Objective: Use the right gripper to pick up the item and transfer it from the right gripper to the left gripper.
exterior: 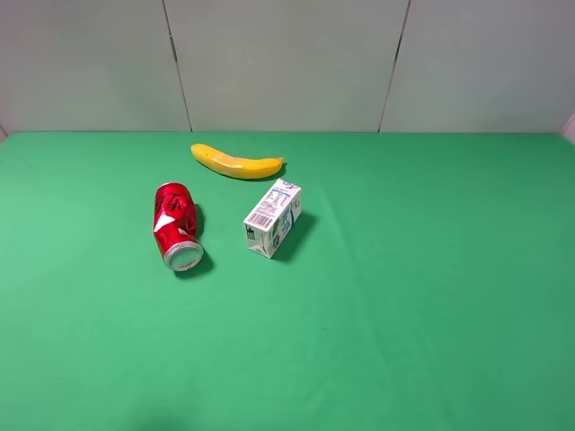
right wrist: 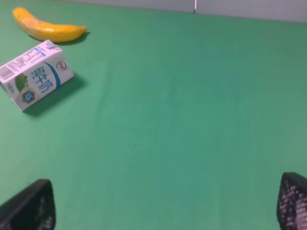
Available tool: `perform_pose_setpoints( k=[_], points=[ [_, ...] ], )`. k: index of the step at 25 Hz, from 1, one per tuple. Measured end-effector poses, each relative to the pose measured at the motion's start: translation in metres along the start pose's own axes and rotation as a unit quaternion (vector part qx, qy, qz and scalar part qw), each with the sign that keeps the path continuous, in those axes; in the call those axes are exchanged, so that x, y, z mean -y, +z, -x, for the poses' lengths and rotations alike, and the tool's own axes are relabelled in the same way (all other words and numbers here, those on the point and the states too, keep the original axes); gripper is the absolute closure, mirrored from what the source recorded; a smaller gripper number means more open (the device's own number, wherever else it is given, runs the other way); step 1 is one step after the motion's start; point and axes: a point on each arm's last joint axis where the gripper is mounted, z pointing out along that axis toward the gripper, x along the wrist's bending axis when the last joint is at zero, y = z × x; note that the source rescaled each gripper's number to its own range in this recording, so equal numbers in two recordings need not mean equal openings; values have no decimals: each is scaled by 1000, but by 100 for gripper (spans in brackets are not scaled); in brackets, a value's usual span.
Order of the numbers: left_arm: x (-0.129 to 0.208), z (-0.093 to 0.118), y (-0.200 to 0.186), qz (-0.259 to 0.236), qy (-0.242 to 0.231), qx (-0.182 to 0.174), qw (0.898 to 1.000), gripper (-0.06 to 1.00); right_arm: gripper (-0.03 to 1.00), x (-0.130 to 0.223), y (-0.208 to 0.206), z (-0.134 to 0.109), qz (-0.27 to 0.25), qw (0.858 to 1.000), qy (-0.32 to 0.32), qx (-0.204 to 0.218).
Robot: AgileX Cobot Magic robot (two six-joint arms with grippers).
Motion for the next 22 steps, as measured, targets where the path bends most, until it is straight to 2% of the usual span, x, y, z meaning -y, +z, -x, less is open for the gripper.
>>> perform_pose_setpoints(
  k=[6,12,18,22],
  points=[
    [49,2,-1,31,6,29,999,-5,-3,0,0,0,0,1000,0,0],
    [84,1,6,56,-3,25,998,-5,-3,0,0,0,0,1000,0,0],
    [110,-1,20,79,-44,-30,995,-5,-3,0,0,0,0,1000,0,0],
    [119,-1,23,114,-68,-81,988,-5,-3,0,0,0,0,1000,0,0]
  ],
)
